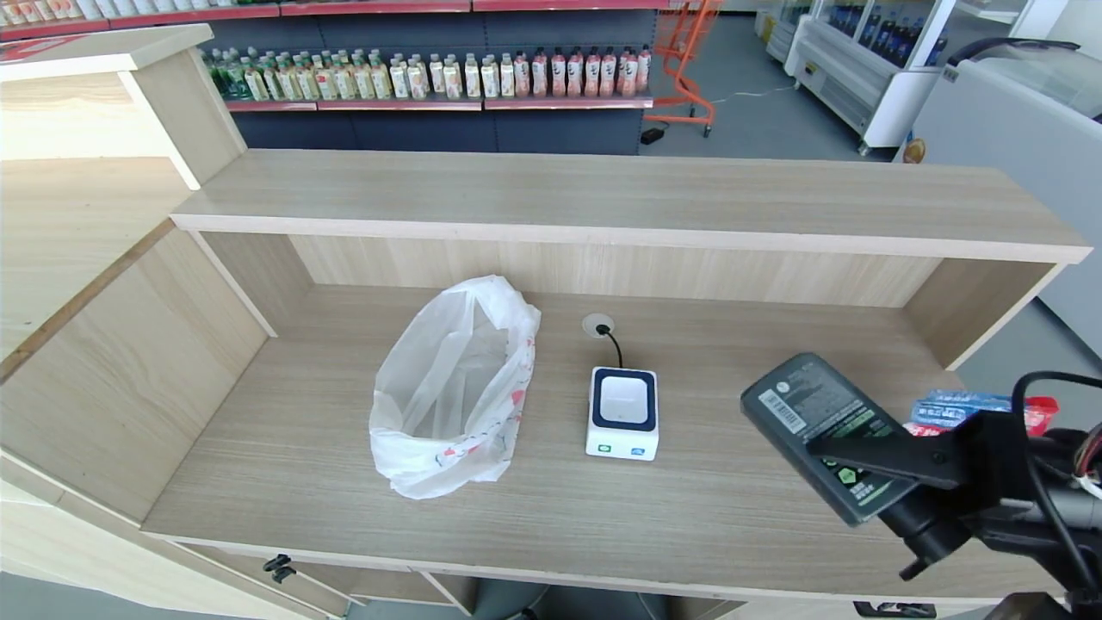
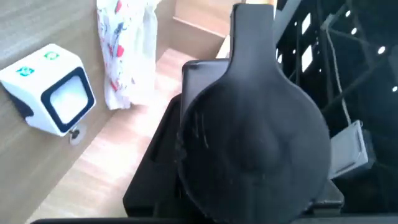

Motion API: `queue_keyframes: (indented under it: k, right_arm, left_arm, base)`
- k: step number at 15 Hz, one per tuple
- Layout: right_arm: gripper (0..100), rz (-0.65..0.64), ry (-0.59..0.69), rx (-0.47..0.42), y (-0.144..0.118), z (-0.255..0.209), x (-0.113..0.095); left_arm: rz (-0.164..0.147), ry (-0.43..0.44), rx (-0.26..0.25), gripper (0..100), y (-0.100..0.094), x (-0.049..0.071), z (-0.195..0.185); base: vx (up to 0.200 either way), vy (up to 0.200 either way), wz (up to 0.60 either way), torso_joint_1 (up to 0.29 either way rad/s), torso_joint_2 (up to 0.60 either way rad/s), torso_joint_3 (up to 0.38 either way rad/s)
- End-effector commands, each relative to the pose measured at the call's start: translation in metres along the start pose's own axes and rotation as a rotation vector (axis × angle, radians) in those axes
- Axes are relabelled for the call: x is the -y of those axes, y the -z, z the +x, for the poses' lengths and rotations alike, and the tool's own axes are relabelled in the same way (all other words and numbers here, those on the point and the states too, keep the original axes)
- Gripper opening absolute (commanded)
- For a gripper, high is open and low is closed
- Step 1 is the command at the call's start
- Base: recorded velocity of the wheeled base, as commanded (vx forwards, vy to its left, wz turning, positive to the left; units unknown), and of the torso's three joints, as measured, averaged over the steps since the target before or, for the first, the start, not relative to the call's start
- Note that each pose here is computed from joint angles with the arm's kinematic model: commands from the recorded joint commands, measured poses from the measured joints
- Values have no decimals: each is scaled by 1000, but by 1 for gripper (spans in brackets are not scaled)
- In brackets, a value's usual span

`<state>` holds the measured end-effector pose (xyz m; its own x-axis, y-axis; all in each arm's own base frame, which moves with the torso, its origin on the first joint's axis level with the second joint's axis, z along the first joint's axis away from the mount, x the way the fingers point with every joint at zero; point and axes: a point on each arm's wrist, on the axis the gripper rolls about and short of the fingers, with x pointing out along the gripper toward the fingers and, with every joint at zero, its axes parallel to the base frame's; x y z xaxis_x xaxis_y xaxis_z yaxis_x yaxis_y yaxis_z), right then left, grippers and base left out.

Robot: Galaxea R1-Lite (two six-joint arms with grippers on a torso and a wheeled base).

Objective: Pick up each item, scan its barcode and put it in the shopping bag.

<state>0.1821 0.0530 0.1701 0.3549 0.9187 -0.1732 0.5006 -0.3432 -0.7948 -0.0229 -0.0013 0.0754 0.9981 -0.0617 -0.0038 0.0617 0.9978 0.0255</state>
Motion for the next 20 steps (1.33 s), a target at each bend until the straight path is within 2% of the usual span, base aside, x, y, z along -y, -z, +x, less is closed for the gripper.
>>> queue_keyframes:
  k: [1,3,8,10,15,20]
  right_arm:
    - [0,37,28,186,-22,15,-22]
    - [0,45,12,234,-30,14,-26]
    - [0,-74,161,310,-23,40,-20]
    - [0,-124,238,381,-25,71,-18]
    - [0,-83,238,436,-33,86,-30]
    - [0,-73,233,442,-29,94,-36]
  left_arm:
    - [0,-2,1,100,0,0,0]
    - [0,0,1,100,0,0,0]
    - [0,0,1,100,0,0,0]
    - [0,0,-1,100,0,0,0]
    - [0,0,1,100,0,0,0]
    - [0,0,-1,100,0,0,0]
  base:
    - [0,0,0,0,0,0]
    - [0,0,0,0,0,0]
    - [0,0,0,0,0,0]
    - [0,0,0,0,0,0]
    - [0,0,0,0,0,0]
    - [0,0,0,0,0,0]
